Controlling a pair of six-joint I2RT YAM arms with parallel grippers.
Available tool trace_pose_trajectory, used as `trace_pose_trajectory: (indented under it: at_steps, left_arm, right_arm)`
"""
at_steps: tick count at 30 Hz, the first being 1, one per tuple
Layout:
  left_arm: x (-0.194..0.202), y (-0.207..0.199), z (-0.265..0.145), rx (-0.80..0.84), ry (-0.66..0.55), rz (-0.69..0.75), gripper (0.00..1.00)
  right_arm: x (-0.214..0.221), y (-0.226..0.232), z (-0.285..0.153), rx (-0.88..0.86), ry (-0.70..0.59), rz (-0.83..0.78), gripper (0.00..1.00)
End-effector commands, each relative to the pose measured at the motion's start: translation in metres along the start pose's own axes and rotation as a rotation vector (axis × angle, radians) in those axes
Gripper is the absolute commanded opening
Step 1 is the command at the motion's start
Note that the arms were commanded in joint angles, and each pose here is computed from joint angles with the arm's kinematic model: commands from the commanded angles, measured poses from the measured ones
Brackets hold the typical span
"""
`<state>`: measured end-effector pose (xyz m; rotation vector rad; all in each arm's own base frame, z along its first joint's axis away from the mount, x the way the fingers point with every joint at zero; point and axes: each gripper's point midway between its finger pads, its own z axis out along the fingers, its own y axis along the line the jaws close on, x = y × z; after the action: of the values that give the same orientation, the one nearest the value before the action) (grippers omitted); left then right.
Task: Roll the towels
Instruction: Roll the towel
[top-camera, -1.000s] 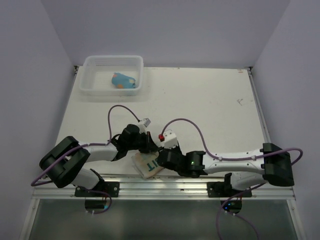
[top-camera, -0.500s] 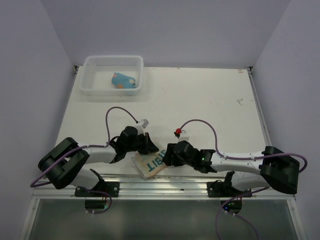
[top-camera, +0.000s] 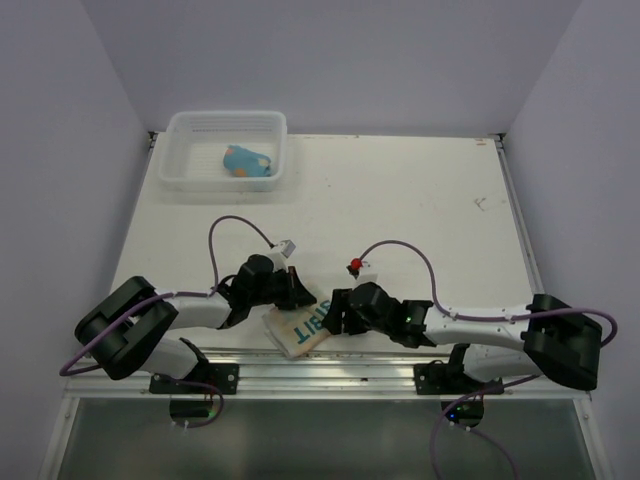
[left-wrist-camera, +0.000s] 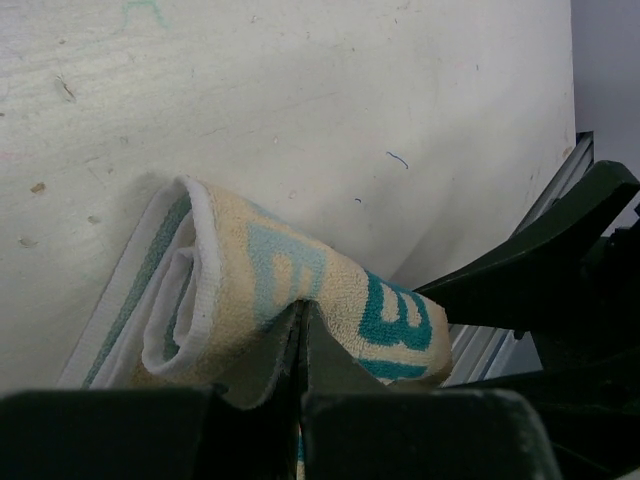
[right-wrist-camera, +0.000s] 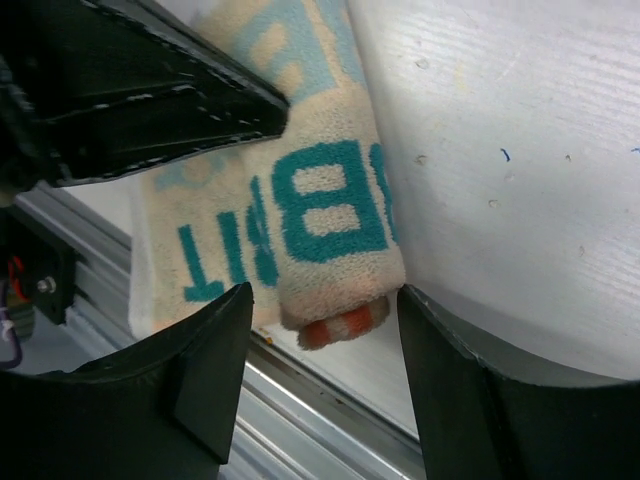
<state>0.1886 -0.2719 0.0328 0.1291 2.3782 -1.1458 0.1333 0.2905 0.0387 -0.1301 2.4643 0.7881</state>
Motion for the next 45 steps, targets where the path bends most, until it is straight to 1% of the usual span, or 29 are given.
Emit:
trace_pose_trajectory:
  at_steps: [1, 3, 6, 8, 12, 13, 17, 19, 21, 25, 26, 28, 30, 31, 33, 36, 37, 39, 40, 41, 42, 43, 44, 45]
  left_arm:
    - [0.036, 0.041, -0.008, -0.149, 0.096, -0.028, 0.00]
    - [0.037, 0.041, -0.009, -0.149, 0.098, -0.028, 0.00]
    - [0.038, 0.042, -0.008, -0.154, 0.101, -0.030, 0.00]
    - [0.038, 0.042, -0.008, -0.152, 0.103, -0.030, 0.00]
    - [0.038, 0.041, -0.008, -0.148, 0.103, -0.036, 0.00]
    - [0.037, 0.041, -0.008, -0.147, 0.102, -0.035, 0.00]
    - [0.040, 0.043, -0.009, -0.156, 0.105, -0.036, 0.00]
    - [0.040, 0.043, -0.009, -0.153, 0.106, -0.036, 0.00]
    - [0.040, 0.043, -0.010, -0.152, 0.105, -0.036, 0.00]
    - [0.040, 0.043, -0.010, -0.151, 0.104, -0.035, 0.00]
    - [0.041, 0.043, -0.010, -0.152, 0.105, -0.035, 0.00]
    - [0.042, 0.045, -0.011, -0.155, 0.106, -0.038, 0.00]
    - [0.044, 0.046, -0.012, -0.159, 0.104, -0.046, 0.00]
    - [0.044, 0.046, -0.012, -0.156, 0.101, -0.047, 0.00]
    - [0.046, 0.047, -0.013, -0.158, 0.101, -0.054, 0.00]
    - [0.042, 0.045, -0.012, -0.163, 0.092, -0.065, 0.00]
    - [0.042, 0.049, -0.012, -0.189, 0.097, -0.071, 0.00]
    - [0.028, 0.039, -0.008, -0.174, 0.075, -0.059, 0.00]
    - [0.025, 0.037, -0.007, -0.178, 0.073, -0.061, 0.00]
    - [0.011, 0.026, -0.004, -0.154, 0.049, -0.044, 0.00]
    - [0.003, 0.021, -0.003, -0.147, 0.038, -0.037, 0.00]
    - [-0.001, 0.018, -0.002, -0.150, 0.038, -0.032, 0.00]
    - [-0.008, 0.012, -0.002, -0.144, 0.028, -0.024, 0.00]
    - [-0.024, 0.000, 0.000, -0.120, 0.002, -0.006, 0.00]
  right_arm:
    - [-0.015, 0.016, -0.017, -0.073, -0.032, -0.046, 0.64]
    - [-0.023, 0.027, -0.026, -0.115, -0.041, -0.056, 0.75]
    - [-0.030, 0.025, -0.030, -0.109, -0.039, -0.055, 0.76]
    - [-0.033, 0.022, -0.027, -0.085, -0.031, -0.048, 0.76]
    - [-0.040, 0.012, -0.018, -0.043, -0.024, -0.021, 0.71]
    - [-0.041, 0.013, -0.017, -0.045, -0.022, -0.016, 0.69]
    - [-0.039, 0.016, -0.009, -0.061, 0.009, -0.016, 0.67]
    - [-0.030, 0.014, -0.003, -0.061, 0.044, -0.013, 0.66]
    - [-0.027, 0.018, 0.002, -0.089, 0.053, -0.006, 0.65]
    - [-0.014, 0.005, 0.013, -0.057, 0.081, -0.001, 0.59]
    - [-0.013, 0.005, 0.015, -0.060, 0.080, 0.001, 0.54]
    - [-0.010, 0.000, 0.016, -0.055, 0.083, -0.002, 0.48]
    - [-0.009, -0.001, 0.017, -0.064, 0.075, -0.008, 0.45]
    - [-0.007, -0.003, 0.017, -0.063, 0.075, -0.013, 0.40]
    - [-0.010, -0.003, 0.015, -0.067, 0.060, -0.023, 0.36]
    - [-0.017, -0.002, 0.009, -0.058, 0.033, -0.076, 0.23]
    - [-0.018, -0.004, 0.006, -0.028, 0.031, -0.105, 0.20]
    - [-0.032, -0.006, -0.001, 0.016, -0.038, -0.172, 0.18]
    - [-0.034, -0.010, -0.004, 0.047, -0.046, -0.198, 0.16]
    - [-0.036, -0.011, -0.007, 0.062, -0.058, -0.235, 0.15]
    - [-0.045, -0.014, -0.009, 0.097, -0.098, -0.247, 0.14]
    - [-0.045, -0.017, -0.010, 0.119, -0.102, -0.264, 0.12]
    - [-0.047, -0.019, -0.010, 0.138, -0.111, -0.291, 0.11]
    - [-0.045, -0.018, -0.012, 0.153, -0.120, -0.318, 0.11]
